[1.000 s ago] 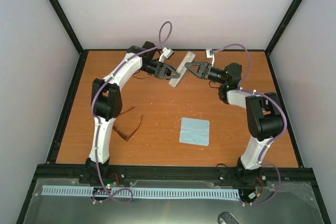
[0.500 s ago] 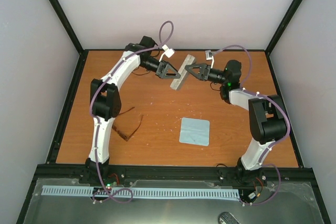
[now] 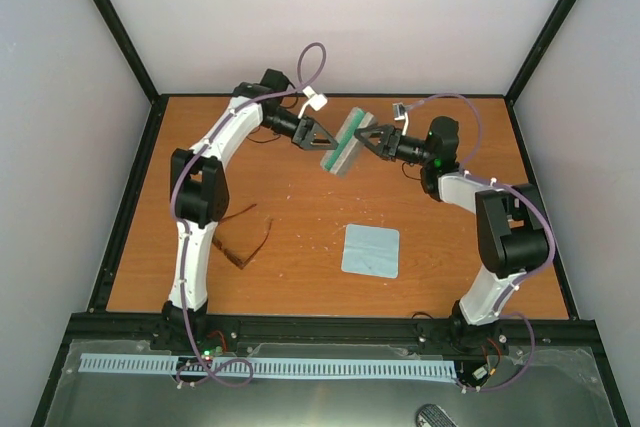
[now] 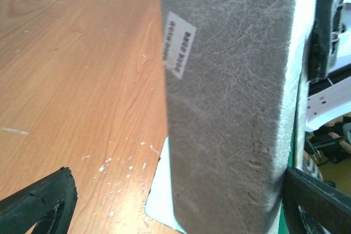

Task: Organize the sunglasses
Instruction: Open the sunglasses case.

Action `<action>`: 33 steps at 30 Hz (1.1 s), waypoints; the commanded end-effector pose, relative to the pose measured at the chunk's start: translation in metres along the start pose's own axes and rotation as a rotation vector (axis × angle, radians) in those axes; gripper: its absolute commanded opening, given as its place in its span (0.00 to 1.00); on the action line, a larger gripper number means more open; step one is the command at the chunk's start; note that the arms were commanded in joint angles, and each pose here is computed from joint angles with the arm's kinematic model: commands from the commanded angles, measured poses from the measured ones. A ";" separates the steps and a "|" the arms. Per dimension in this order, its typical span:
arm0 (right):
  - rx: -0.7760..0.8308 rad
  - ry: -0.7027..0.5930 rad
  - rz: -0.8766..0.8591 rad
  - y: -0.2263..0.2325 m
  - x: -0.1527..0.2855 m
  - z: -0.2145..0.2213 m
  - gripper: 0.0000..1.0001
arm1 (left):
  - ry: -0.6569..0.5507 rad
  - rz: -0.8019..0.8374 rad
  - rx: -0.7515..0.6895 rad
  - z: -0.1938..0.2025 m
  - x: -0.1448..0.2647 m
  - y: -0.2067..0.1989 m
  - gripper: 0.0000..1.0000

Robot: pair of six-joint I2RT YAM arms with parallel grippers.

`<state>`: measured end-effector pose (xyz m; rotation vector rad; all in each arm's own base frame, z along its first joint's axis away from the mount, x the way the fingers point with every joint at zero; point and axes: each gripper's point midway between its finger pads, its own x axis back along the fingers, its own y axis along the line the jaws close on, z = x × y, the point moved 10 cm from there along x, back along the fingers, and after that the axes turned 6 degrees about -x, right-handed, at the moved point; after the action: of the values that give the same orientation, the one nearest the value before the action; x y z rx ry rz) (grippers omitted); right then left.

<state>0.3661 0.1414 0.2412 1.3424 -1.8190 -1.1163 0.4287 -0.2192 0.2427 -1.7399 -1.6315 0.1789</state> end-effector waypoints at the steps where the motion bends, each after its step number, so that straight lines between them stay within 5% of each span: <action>1: 0.190 0.095 -0.142 0.059 0.004 0.003 0.03 | 0.065 -0.226 -0.019 0.019 0.021 0.052 1.00; 23: 0.191 0.113 -0.104 0.060 0.004 0.003 0.03 | 0.091 -0.412 -0.044 0.024 0.043 0.075 1.00; 33: 0.207 0.035 -0.055 0.049 -0.001 -0.008 0.03 | -0.100 -0.107 0.039 0.019 0.053 0.035 1.00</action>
<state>0.3552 0.1432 0.2469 1.3234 -1.8520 -1.0223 0.4569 -0.1818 0.2169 -1.6140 -1.7525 0.1561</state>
